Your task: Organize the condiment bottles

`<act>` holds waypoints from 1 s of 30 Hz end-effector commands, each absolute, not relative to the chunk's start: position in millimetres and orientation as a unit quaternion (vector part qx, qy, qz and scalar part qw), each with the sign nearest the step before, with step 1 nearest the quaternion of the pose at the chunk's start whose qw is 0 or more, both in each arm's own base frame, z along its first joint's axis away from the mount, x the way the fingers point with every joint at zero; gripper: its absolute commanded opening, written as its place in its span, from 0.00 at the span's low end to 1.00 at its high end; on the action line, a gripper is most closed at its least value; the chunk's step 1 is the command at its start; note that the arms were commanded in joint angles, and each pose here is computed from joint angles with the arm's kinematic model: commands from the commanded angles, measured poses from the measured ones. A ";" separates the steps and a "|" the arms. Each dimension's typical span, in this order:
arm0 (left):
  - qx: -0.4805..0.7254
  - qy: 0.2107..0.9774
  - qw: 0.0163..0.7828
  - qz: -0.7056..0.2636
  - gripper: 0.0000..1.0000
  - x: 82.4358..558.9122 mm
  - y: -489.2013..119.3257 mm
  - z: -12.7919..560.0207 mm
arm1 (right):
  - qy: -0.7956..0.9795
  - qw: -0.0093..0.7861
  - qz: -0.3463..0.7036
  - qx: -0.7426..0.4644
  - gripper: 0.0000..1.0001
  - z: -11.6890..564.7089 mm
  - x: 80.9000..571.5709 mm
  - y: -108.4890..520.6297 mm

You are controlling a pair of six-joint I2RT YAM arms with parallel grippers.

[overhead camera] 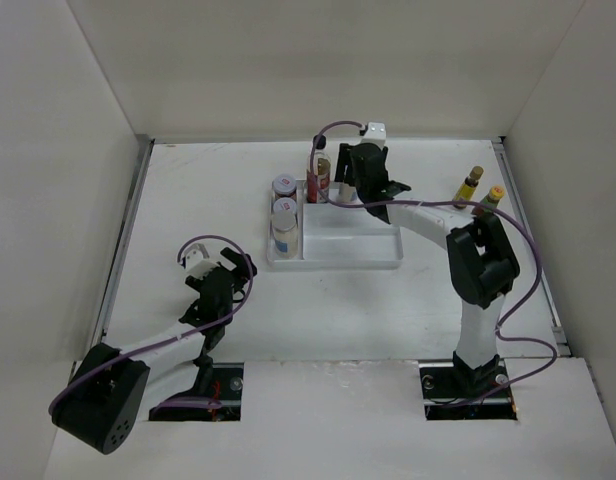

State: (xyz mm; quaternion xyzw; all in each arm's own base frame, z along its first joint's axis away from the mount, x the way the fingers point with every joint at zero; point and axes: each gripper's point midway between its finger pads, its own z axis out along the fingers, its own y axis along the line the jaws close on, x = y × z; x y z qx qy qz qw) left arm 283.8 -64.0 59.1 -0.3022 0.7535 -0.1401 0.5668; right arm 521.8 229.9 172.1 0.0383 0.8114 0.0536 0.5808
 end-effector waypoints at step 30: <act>-0.298 0.739 0.578 -0.176 0.91 294.9 -77.1 80.6 | 0.721 0.593 -0.164 0.319 0.99 229.4 409.2 -105.3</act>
